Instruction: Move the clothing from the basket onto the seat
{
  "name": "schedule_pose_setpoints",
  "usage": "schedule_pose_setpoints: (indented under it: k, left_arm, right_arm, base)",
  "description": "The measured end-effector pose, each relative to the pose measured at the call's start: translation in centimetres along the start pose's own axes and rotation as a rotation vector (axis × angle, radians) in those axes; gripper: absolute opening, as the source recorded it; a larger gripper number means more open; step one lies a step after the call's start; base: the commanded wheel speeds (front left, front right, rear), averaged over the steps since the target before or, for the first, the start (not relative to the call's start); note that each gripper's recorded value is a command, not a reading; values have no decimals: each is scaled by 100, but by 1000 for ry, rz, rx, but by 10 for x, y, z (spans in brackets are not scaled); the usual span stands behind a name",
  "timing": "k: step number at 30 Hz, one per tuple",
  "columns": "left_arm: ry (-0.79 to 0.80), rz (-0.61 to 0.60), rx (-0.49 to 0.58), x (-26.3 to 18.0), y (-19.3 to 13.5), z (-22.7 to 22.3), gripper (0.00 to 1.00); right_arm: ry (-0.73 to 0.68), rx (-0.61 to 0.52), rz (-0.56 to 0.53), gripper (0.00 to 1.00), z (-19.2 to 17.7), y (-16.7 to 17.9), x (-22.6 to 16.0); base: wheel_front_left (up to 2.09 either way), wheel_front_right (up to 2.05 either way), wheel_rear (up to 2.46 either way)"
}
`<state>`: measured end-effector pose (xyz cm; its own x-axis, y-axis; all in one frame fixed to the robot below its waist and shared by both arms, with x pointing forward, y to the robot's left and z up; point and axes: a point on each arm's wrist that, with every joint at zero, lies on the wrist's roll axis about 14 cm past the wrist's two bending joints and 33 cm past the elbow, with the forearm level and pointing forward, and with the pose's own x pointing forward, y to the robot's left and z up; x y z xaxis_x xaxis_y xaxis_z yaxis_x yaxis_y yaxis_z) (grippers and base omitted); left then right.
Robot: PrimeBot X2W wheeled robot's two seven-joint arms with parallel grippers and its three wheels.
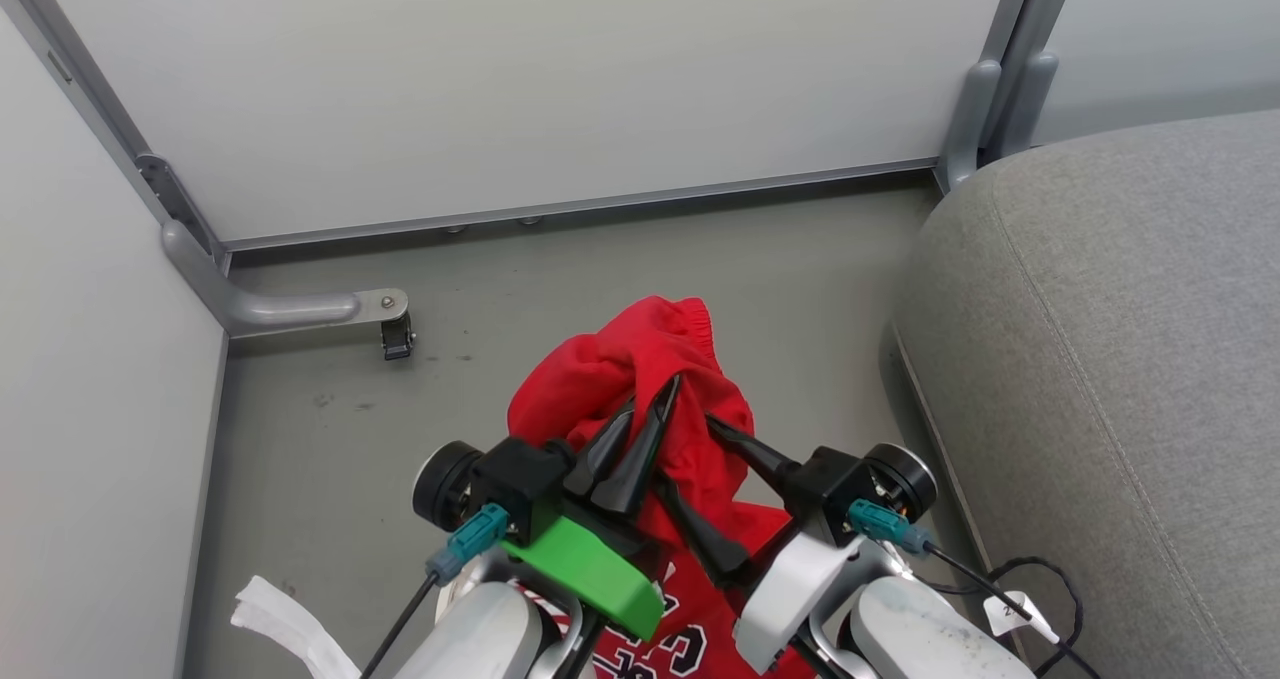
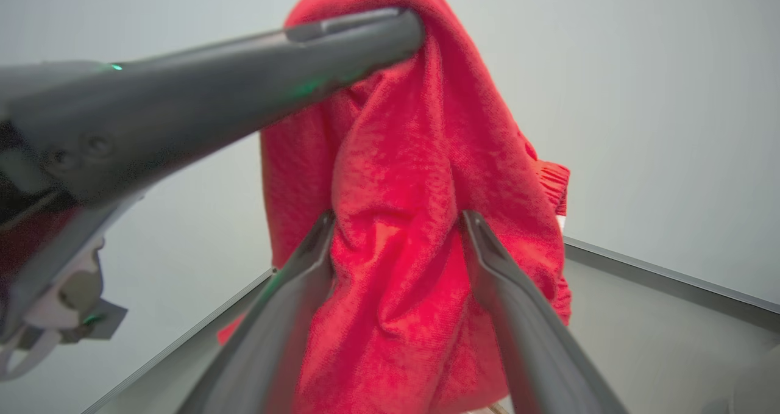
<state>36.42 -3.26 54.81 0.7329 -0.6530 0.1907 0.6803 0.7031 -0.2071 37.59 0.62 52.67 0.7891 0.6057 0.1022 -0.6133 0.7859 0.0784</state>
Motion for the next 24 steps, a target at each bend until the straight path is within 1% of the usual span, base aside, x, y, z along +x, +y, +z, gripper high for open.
schedule_pose_setpoints:
  k: [1, 2, 7, 8, 9, 10, 14, 20, 24]
  left_arm:
    - [0, -1, -1, 0, -1, 0, 0]
    - [1, -3, -1, -1, -2, 0, 0]
    - [-4, 2, 6, 0, 1, 1, 0]
    - [-7, 5, 10, 0, 2, 2, 60]
    - [-8, 8, 14, 0, 4, 2, 93]
    - [-4, 10, 19, 0, 5, 1, 100]
    - [21, 2, 39, -1, 7, -8, 100]
    - [57, -57, 36, 8, -5, -23, 100]
    - [82, -120, 28, 17, -20, -34, 100]
  right_arm:
    - [2, 6, 2, 6, -1, 1, 0]
    - [3, 15, 1, 0, -1, 1, 1]
    - [-10, 50, -27, 0, 1, -6, 0]
    - [-19, 52, -37, 0, 4, -9, -1]
    - [-27, 54, -48, 0, 6, -11, -2]
    - [-30, 56, -55, 0, 6, -13, -4]
    - [-34, 67, -114, 0, 5, -26, -16]
    - [-49, 74, -244, 0, 7, -58, -42]
    - [-54, 66, -339, 0, 8, -78, -66]
  base:
    - [0, 0, 0]
    - [0, 0, 0]
    - [0, 0, 0]
    - [0, 0, 0]
    - [0, 0, 0]
    - [0, 0, 0]
    - [0, 0, 0]
    - [0, 0, 0]
    - [0, 0, 0]
